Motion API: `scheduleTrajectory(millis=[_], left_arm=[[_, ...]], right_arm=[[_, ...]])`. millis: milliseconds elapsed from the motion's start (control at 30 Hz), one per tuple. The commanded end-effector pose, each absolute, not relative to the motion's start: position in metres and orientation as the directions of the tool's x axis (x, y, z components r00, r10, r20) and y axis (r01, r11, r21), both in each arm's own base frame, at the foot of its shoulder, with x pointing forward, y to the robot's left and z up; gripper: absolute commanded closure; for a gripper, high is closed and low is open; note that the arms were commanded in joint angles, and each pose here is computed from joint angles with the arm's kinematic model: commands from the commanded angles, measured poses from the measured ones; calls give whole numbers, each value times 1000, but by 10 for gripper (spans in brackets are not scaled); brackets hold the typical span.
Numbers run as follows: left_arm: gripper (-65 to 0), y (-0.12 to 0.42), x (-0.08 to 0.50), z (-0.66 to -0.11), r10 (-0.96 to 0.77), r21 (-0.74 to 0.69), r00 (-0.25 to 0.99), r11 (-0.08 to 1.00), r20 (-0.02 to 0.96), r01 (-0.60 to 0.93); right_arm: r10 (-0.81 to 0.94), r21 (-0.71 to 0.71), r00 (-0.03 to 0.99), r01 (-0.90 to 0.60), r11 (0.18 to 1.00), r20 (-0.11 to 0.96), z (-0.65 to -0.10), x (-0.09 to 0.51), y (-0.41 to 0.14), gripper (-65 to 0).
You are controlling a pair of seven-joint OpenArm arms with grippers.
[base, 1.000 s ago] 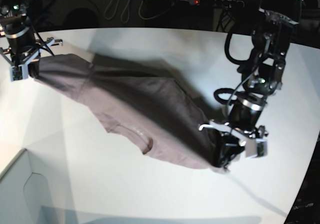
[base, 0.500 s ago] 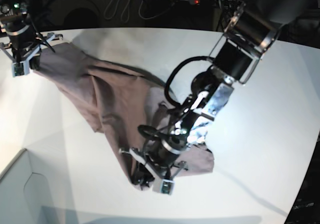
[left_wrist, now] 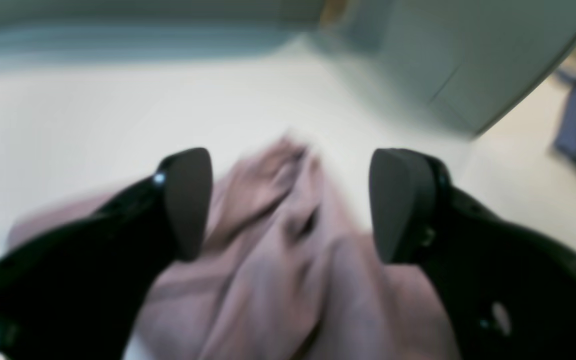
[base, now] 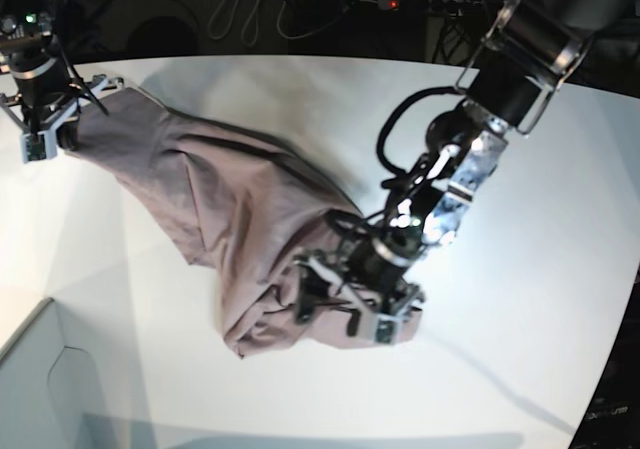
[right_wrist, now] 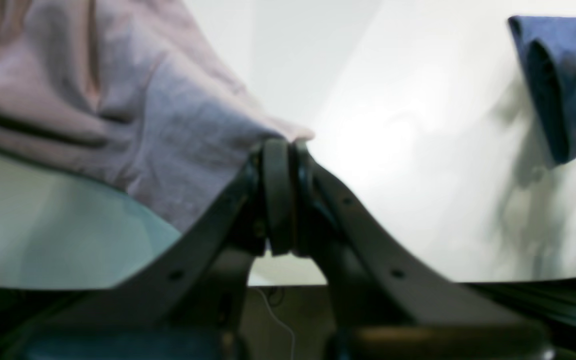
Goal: Layout the t-shirt on the table in an organized manner, then fold the t-shirt properly
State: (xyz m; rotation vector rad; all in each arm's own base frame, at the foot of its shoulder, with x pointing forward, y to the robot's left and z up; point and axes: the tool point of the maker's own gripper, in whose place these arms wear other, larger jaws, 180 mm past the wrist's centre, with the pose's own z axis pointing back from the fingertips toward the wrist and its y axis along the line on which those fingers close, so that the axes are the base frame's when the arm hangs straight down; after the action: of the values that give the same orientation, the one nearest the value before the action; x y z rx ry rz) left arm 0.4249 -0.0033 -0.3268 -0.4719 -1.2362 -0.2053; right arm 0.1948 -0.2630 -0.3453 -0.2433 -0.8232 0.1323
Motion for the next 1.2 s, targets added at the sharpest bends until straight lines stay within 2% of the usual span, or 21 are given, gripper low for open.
scheduleTrajectory(millis=[0, 100, 200, 433, 900, 967, 1067, 1100, 1167], left_arm=[[-411, 9, 432, -314, 148, -252, 286, 894, 947, 371], [-348, 57, 423, -345, 223, -307, 335, 925, 916, 223], [-324, 75, 411, -366, 246, -322, 371, 934, 895, 157], [-324, 54, 389, -429, 271, -366, 517, 926, 812, 89], [-312, 47, 382, -468, 278, -369, 604, 929, 747, 30], [-238, 50, 376, -482, 274, -360, 633, 933, 724, 7], [-36, 45, 376, -487, 277, -363, 645, 932, 712, 1], [0, 44, 376, -485, 278, -365, 643, 931, 713, 3], [-15, 41, 377, -478, 286, -378, 629, 926, 722, 13]], right_arm=[[235, -274, 639, -40, 961, 732, -335, 201, -262, 0], [236, -271, 637, -43, 961, 734, -335, 202, -260, 0], [235, -274, 627, -35, 961, 743, -332, 207, -262, 0], [236, -271, 625, -40, 962, 744, -332, 207, -260, 0], [231, -269, 634, -37, 962, 738, -338, 210, -266, 0], [222, -260, 646, -37, 965, 731, -344, 208, -267, 0], [233, -272, 653, -43, 961, 720, -345, 208, -273, 0], [234, -272, 652, -43, 961, 721, -345, 208, -273, 0], [237, -275, 650, -45, 960, 722, -345, 209, -273, 0]])
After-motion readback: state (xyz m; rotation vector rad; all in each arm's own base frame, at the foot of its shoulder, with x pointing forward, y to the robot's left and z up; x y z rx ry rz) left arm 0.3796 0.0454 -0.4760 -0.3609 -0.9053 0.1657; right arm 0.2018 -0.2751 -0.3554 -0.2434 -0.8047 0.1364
